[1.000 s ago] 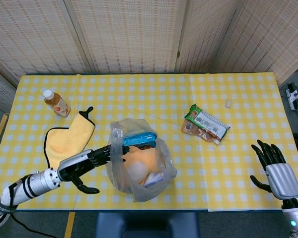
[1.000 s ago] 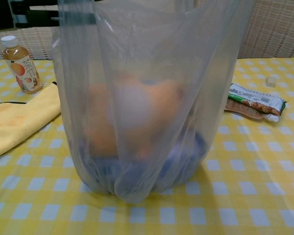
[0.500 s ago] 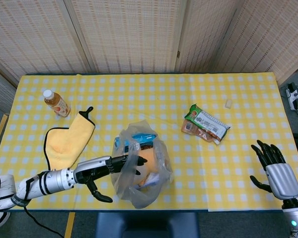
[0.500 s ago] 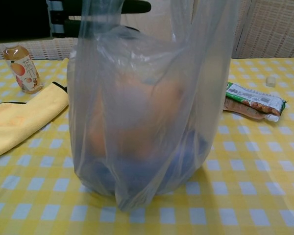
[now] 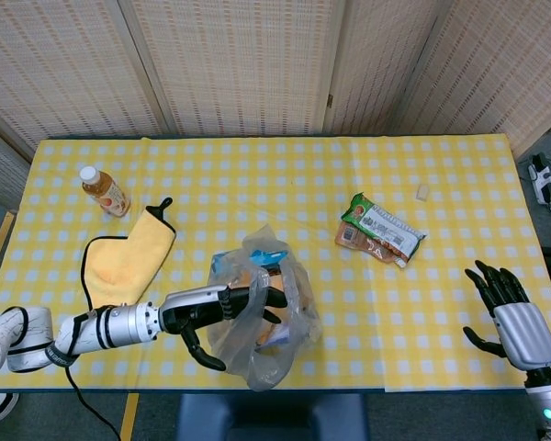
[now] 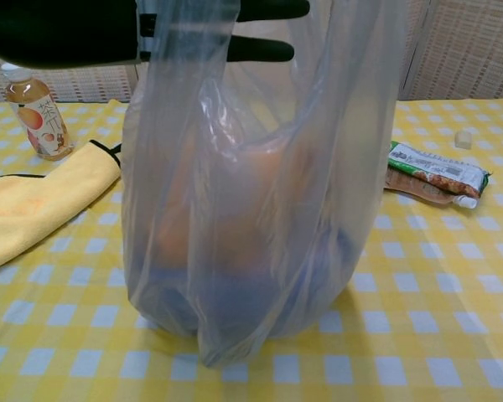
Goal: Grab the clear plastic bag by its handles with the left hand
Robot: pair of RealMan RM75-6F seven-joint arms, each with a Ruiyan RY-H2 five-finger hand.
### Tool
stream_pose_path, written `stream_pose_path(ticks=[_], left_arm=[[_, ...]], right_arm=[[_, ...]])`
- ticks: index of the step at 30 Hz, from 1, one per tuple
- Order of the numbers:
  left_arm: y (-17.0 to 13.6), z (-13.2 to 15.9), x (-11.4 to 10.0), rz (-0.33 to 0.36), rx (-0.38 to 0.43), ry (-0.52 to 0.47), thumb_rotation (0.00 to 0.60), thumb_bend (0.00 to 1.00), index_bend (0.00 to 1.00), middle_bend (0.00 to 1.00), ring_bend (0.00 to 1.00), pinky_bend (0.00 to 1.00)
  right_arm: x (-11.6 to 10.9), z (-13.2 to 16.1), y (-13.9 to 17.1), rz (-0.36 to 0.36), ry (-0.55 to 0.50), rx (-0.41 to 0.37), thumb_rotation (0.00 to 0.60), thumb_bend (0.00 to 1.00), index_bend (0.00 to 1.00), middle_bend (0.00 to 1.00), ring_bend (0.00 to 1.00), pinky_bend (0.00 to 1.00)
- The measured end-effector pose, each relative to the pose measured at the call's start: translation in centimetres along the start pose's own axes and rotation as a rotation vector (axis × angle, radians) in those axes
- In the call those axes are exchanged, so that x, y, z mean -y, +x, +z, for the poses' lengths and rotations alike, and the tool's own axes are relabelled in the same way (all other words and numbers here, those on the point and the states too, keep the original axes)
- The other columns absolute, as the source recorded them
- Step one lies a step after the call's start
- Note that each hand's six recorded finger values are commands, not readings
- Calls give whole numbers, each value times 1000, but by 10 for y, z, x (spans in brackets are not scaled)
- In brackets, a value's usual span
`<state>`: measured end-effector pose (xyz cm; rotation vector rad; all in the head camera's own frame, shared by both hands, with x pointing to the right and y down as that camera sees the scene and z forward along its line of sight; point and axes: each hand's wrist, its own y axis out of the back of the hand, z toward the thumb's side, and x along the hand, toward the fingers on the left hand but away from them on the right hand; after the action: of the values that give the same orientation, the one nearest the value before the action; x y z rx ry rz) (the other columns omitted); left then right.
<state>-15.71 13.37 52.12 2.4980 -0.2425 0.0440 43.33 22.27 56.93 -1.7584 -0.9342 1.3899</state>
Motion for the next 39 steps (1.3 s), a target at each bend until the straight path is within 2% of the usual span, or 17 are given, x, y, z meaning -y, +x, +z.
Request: stream_pose_path(ticks=[7,11,16,29,35,39], left_arm=[[10,-2,-4,-15,-12,-24,600,194,63,28,0,58],[16,-1,0,-51,-19,-56,600,186,29,1,0,48],[21,3,5,-88,-15,-112,600,176,2,0,0,36],[42,7,6,-124,-13,-257,600,167,0,0,0,19],[54,14,6,-145,-7,-318,600,164,0,0,0,54],[57,19,4,-128,13,-335,600,166,0,0,0,150]], right_arm=[[-1,-3,0,-2,-5,5,600,285,0,0,0,0],[-1,-5,-1,6,-8,9,600,285,0,0,0,0],[-2,-6,0,8,-9,11,600,285,0,0,0,0],[-3,-8,3,12,-22,13,600,284,0,0,2,0],[-6,-10,4,8,-23,20,600,286,0,0,4,0],[-6,-11,5,11,-23,22,600,285,0,0,4,0]])
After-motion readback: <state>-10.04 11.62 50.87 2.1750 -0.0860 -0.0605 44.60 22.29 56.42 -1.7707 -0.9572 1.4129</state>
